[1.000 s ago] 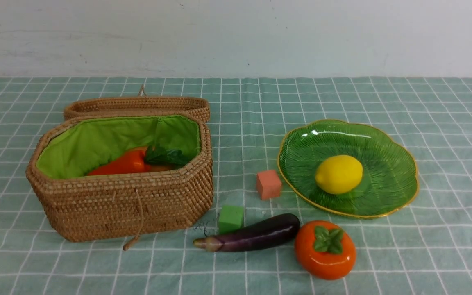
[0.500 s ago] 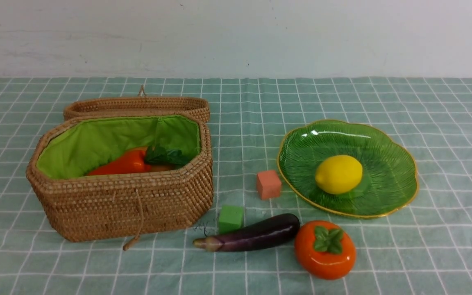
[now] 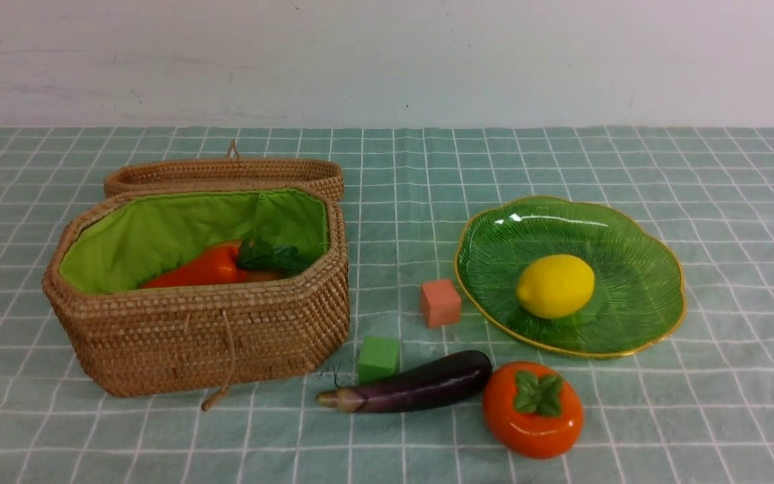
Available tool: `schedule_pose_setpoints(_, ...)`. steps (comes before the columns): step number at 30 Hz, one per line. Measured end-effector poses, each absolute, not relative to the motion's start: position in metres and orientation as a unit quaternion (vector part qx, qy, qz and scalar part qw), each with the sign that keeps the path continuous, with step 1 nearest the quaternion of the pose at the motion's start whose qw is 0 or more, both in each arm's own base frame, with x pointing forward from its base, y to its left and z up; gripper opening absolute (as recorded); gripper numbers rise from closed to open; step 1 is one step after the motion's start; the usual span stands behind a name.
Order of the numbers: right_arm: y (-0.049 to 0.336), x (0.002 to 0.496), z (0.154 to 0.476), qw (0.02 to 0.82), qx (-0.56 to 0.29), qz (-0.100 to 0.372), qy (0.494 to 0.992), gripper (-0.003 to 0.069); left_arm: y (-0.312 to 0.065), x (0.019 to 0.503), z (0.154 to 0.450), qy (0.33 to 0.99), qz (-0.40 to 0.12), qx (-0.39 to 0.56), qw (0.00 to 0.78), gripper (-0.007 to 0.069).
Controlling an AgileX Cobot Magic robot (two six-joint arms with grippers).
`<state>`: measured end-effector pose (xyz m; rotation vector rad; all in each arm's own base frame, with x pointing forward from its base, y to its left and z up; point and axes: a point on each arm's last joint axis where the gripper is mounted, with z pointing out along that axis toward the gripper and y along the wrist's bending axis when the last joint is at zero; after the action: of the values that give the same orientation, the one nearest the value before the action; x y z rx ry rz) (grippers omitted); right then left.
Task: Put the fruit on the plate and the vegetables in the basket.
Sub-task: Grab a peach with your right arm and put it on the plate on the right
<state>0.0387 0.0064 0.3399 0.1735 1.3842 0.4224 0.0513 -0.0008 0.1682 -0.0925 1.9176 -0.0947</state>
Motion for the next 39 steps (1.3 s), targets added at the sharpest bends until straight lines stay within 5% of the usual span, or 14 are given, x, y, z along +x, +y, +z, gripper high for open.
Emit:
schedule_pose_setpoints(5, 0.008, 0.067, 0.370, 0.648, 0.063, 0.132, 0.748, 0.0241, -0.001, 0.051, 0.168, 0.818, -0.040, -0.039, 0.573, 0.0029)
schedule_pose_setpoints(9, 0.009, 0.096, 0.356, 0.569, 0.061, 0.096, 0.815, 0.0241, -0.001, 0.051, 0.168, 0.818, -0.040, -0.039, 0.573, 0.0029)
schedule_pose_setpoints(14, 0.027, 0.122, 0.327, 0.432, -0.007, 0.114, 0.894, 0.0242, -0.001, 0.051, 0.168, 0.818, -0.040, -0.039, 0.573, 0.0029)
schedule_pose_setpoints(20, 0.061, 0.139, 0.305, 0.325, -0.127, 0.153, 0.925, 0.0329, -0.001, 0.051, 0.168, 0.818, -0.040, -0.039, 0.573, 0.0029)
schedule_pose_setpoints(28, 0.120, 0.158, 0.292, 0.232, -0.249, 0.172, 0.924, 0.0654, -0.001, 0.051, 0.168, 0.818, -0.040, -0.039, 0.573, 0.0030)
schedule_pose_setpoints(39, 0.180, 0.177, 0.252, 0.143, -0.260, 0.147, 0.944, 0.0666, -0.001, 0.051, 0.168, 0.818, -0.040, -0.039, 0.573, 0.0040)
